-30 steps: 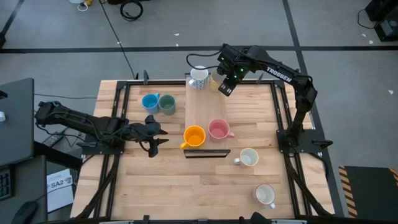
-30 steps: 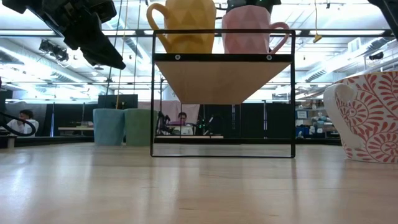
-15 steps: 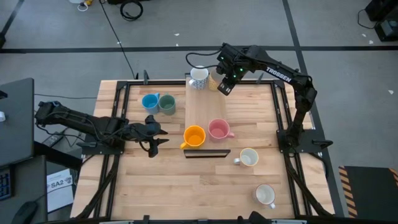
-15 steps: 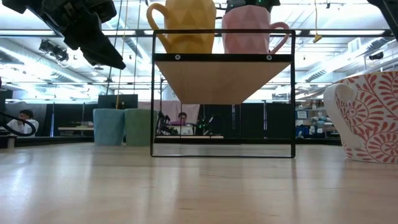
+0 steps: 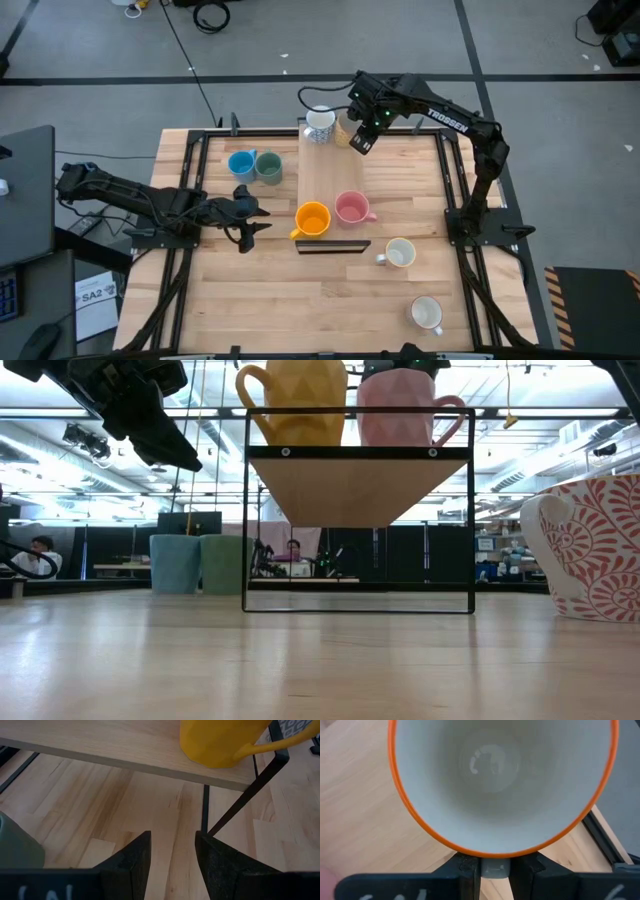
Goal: Place coffee mugs
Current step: Put the orange patterned mug on the shelf
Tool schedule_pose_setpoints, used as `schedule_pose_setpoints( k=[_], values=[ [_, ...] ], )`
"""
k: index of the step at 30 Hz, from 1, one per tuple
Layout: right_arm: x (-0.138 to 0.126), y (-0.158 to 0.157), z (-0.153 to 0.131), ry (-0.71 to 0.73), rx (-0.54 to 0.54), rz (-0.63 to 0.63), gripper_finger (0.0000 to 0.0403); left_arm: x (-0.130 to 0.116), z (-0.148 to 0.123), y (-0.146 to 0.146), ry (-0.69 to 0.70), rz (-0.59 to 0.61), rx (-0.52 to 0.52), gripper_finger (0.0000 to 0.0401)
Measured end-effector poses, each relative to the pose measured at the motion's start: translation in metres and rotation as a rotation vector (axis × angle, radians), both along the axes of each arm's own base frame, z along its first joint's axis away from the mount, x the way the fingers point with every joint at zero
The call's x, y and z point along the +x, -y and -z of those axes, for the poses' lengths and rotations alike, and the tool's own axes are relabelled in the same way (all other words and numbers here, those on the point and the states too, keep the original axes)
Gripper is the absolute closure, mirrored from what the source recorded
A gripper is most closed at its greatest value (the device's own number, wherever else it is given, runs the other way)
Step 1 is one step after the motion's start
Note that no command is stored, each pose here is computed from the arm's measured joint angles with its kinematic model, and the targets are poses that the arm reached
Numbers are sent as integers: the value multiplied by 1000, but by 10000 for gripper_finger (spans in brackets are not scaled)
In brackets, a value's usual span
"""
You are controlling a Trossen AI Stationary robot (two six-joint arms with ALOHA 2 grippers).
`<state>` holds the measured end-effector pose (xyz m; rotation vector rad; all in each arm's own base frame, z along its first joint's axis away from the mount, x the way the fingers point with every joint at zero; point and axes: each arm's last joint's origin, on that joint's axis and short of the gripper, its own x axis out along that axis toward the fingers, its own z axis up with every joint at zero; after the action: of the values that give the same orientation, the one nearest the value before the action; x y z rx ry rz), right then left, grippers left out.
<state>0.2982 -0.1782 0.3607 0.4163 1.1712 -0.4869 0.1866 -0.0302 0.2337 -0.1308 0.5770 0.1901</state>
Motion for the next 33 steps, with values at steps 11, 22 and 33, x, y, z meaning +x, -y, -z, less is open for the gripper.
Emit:
schedule_pose_setpoints(
  k=[11, 22, 33],
  values=[
    [0, -1, 1, -16, -8, 0, 328, 0, 0, 0, 0, 0, 0, 241],
    [1, -1, 0, -5, -14, 1, 328, 0, 0, 0, 0, 0, 0, 241],
    [1, -1, 0, -2, -13, 6, 328, 0, 0, 0, -1, 5, 7, 241]
  ],
)
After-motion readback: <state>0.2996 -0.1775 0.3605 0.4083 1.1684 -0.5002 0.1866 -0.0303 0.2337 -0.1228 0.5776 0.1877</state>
